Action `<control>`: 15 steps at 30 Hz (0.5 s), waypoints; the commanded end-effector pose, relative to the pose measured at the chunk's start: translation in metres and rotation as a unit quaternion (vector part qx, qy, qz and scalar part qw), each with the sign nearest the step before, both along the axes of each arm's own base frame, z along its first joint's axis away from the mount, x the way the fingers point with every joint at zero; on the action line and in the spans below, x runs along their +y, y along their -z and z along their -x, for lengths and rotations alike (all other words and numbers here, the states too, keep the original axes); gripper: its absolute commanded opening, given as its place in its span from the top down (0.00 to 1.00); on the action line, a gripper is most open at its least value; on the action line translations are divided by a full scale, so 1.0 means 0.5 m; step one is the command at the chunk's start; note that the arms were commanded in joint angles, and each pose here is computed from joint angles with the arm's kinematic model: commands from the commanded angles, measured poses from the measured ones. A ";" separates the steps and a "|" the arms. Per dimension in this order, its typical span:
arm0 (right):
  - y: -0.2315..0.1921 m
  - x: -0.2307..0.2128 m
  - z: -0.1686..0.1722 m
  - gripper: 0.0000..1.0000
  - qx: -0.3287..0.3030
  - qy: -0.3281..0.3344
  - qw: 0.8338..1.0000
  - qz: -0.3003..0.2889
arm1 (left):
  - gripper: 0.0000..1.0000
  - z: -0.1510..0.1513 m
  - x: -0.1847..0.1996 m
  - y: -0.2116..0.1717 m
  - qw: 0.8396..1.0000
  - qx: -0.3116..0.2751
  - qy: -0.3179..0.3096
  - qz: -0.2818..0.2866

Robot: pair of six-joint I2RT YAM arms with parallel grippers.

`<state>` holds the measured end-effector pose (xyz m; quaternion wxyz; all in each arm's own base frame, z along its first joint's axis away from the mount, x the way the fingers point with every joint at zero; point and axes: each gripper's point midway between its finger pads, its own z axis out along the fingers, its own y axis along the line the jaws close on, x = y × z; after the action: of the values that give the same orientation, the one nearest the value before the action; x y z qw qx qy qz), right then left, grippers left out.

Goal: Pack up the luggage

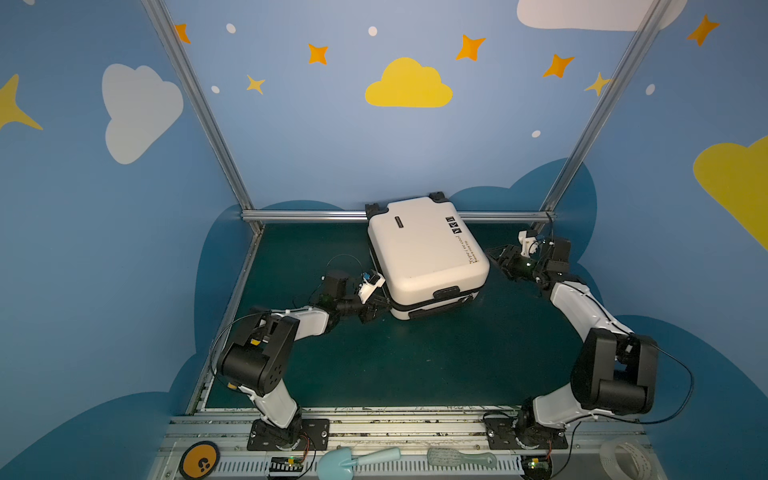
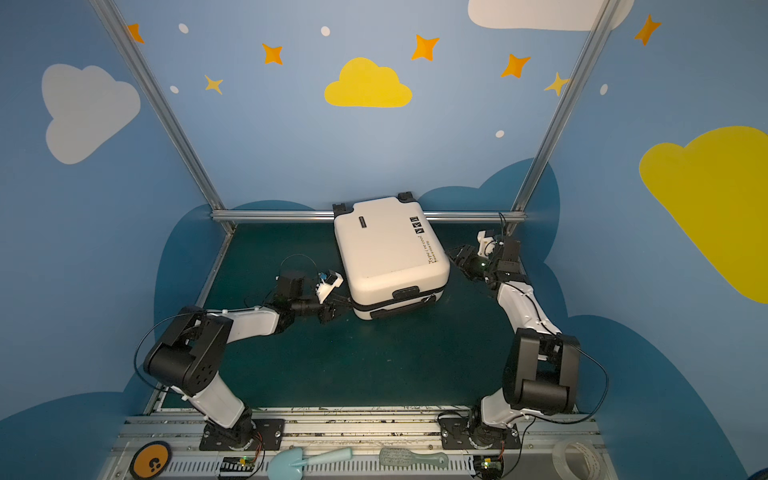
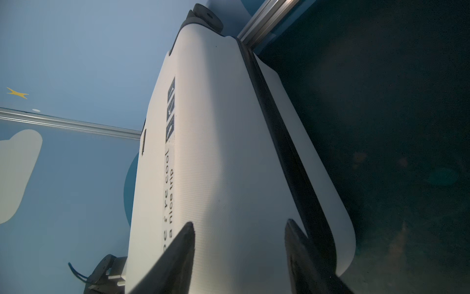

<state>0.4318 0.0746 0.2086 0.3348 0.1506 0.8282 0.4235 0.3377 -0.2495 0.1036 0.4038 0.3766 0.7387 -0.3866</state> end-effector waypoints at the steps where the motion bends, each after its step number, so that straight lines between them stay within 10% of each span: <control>1: -0.030 0.008 -0.006 0.44 -0.024 -0.014 1.000 -0.011 | 0.68 -0.006 -0.005 -0.009 1.000 -0.010 0.005 0.011; 5: -0.026 0.008 -0.004 0.45 -0.023 -0.014 1.000 -0.011 | 0.70 -0.002 -0.001 -0.003 1.000 -0.001 -0.003 0.011; 15: -0.032 0.011 -0.003 0.45 -0.025 -0.016 0.999 -0.015 | 0.36 0.003 0.018 0.026 0.999 -0.003 -0.037 0.002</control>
<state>0.4323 0.0786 0.2155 0.3382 0.1402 0.8210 0.4381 0.3312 -0.2407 0.0868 0.4056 0.3495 0.7551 -0.3783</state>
